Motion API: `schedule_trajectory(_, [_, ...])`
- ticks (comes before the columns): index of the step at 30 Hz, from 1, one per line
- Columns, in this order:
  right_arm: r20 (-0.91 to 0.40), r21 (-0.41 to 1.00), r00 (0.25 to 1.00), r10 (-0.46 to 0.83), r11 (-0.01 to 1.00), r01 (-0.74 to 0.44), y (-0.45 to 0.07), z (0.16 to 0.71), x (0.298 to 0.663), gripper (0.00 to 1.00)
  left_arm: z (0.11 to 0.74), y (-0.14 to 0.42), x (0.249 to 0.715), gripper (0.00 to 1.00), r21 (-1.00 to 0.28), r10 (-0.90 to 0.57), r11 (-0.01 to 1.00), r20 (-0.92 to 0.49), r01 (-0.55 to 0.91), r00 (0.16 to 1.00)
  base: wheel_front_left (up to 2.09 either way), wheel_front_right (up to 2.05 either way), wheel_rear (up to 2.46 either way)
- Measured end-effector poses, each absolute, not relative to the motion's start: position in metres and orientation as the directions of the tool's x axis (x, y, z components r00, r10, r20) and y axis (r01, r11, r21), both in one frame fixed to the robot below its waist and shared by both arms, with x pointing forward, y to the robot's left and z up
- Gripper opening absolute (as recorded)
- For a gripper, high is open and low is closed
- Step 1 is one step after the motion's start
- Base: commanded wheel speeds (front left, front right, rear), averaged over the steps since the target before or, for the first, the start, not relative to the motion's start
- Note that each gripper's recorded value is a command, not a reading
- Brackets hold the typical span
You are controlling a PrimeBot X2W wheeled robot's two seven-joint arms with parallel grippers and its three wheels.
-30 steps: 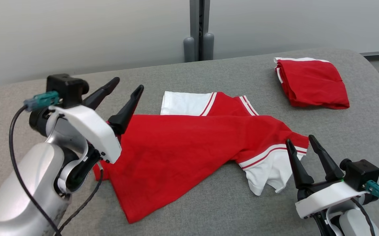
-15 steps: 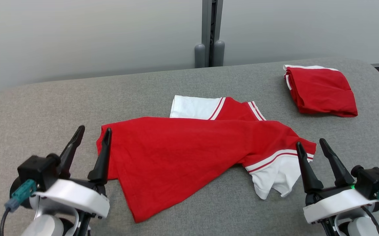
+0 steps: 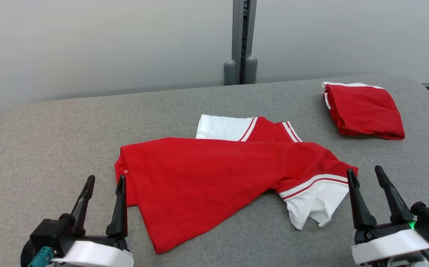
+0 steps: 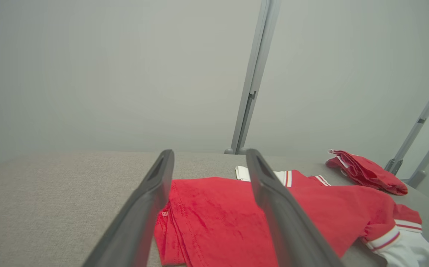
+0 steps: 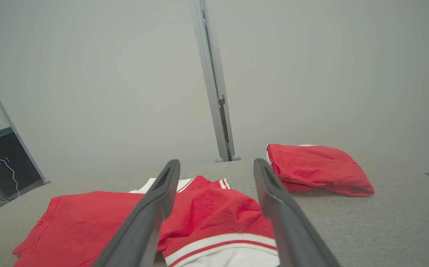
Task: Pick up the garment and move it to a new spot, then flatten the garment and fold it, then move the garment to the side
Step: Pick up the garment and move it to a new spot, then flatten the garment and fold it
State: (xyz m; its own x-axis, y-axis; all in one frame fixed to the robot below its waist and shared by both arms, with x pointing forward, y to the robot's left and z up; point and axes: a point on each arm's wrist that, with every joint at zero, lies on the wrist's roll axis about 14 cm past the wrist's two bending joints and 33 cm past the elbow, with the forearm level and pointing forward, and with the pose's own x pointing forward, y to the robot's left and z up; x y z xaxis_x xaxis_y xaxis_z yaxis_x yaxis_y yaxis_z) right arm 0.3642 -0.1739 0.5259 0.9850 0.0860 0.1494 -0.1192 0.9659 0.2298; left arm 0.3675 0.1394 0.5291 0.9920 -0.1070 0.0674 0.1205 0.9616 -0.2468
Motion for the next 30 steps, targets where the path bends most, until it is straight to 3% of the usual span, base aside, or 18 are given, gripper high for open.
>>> schedule_trajectory(10, [0.211, 0.166, 0.975, 0.069, 0.98, -0.105, -0.183, 0.547, 0.364, 1.0, 0.526, 0.148, 0.357, 1.0, -0.189, -0.073, 0.978, 0.09, 0.089, 0.993, 0.0, 0.0, 0.0])
schedule_trajectory(30, [0.201, 0.161, 0.977, 0.066, 0.982, -0.1, -0.182, 0.543, 0.362, 1.0, 0.516, 0.144, 0.354, 1.0, -0.212, -0.079, 0.973, 0.087, 0.096, 0.993, 0.0, 0.0, 0.0])
